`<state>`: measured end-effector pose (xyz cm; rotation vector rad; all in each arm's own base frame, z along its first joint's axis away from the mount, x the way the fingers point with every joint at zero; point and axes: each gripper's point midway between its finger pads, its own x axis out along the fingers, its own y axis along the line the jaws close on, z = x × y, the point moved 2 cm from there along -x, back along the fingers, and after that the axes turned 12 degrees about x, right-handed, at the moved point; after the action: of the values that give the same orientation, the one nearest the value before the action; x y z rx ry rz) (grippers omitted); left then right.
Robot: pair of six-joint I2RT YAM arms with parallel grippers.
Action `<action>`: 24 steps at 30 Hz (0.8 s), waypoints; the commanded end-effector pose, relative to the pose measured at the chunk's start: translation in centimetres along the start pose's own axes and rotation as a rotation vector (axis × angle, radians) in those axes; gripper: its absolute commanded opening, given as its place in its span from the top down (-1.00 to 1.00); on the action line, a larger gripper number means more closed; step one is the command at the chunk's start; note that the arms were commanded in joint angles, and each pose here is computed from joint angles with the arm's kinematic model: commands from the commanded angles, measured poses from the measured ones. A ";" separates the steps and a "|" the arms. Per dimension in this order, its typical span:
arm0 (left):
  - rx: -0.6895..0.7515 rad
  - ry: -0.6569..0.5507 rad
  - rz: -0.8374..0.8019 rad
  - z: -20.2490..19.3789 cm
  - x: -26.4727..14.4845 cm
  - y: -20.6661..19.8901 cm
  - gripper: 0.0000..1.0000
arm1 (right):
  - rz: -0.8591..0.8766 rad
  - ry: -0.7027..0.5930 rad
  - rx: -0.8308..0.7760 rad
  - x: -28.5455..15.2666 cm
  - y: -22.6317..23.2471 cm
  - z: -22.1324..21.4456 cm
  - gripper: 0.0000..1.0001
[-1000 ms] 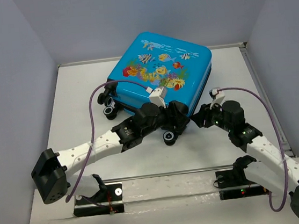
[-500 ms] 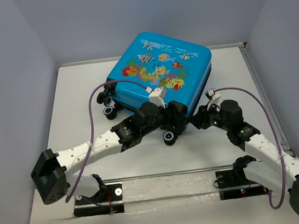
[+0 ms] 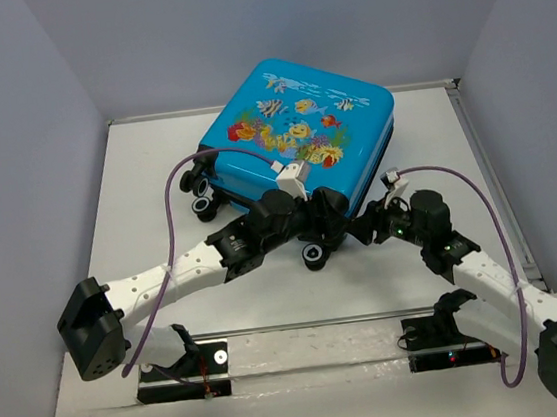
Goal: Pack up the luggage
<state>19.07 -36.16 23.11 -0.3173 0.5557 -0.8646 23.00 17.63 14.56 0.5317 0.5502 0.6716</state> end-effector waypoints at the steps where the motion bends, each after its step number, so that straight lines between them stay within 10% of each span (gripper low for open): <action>1: 0.027 -0.307 -0.285 9.3 -3.7 -7.3 0.88 | 0.032 -0.108 -0.025 0.7 0.6 1.8 -0.07; 9: 0.025 -0.305 -0.306 9.5 -3.7 -7.8 0.88 | 0.074 -0.110 -0.002 1.5 0.5 1.2 0.29; 24: 0.021 -0.297 -0.314 9.2 -3.6 -7.8 0.88 | 0.037 -0.138 -0.006 1.5 -0.2 1.4 0.24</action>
<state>19.32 -36.02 23.36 -0.3207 0.5454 -0.8629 23.71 17.95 13.44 0.5928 0.4824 0.6676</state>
